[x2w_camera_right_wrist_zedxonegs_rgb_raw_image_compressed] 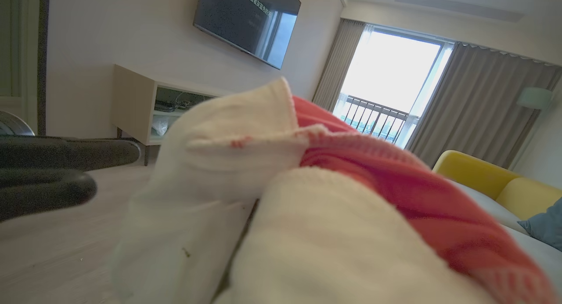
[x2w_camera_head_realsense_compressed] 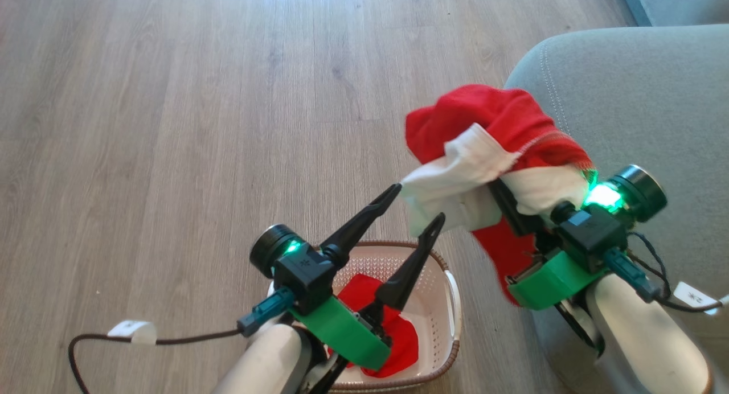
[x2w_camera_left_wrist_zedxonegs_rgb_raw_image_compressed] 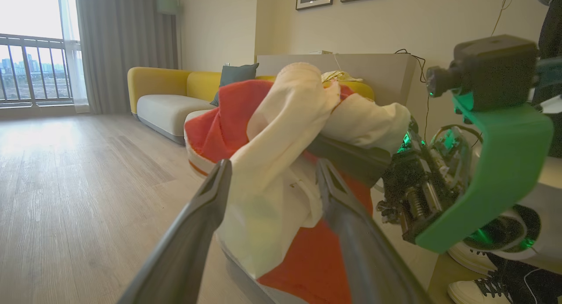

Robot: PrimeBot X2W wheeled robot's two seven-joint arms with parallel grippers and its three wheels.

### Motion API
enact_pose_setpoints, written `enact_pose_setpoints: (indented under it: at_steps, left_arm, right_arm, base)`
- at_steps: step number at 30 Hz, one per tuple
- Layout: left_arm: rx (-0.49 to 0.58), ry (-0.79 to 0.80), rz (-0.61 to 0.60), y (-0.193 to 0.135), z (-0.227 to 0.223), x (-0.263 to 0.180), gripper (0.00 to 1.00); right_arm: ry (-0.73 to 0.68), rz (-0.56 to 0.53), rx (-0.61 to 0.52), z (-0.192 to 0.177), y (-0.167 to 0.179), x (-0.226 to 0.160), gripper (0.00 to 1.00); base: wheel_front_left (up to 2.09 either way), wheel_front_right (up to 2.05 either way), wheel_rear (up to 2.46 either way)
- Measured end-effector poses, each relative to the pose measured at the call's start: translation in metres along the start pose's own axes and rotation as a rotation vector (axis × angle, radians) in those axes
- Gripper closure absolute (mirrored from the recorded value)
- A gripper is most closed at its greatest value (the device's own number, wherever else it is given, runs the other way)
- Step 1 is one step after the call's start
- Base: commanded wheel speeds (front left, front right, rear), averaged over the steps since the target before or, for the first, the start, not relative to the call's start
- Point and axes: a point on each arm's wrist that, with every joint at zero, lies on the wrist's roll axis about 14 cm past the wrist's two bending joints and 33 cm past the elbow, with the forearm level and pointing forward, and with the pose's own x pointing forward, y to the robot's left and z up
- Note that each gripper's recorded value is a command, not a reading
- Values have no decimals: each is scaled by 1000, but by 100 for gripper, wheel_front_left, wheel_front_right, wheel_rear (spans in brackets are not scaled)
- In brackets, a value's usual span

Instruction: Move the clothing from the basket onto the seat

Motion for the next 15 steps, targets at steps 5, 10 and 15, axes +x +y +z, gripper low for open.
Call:
enact_pose_setpoints:
  at_steps: [5,10,15]
  left_arm:
    - [-3,33,33,9,-11,-6,0]
    - [-19,85,52,13,-28,-12,0]
    - [0,135,71,21,-44,-18,0]
  right_arm:
    - [52,-37,-18,-15,-10,-12,100]
    - [101,-61,-66,-28,-24,-20,100]
    - [140,-98,-89,-38,-38,-29,100]
  base:
    - [0,0,0]
    - [0,0,0]
    - [0,0,0]
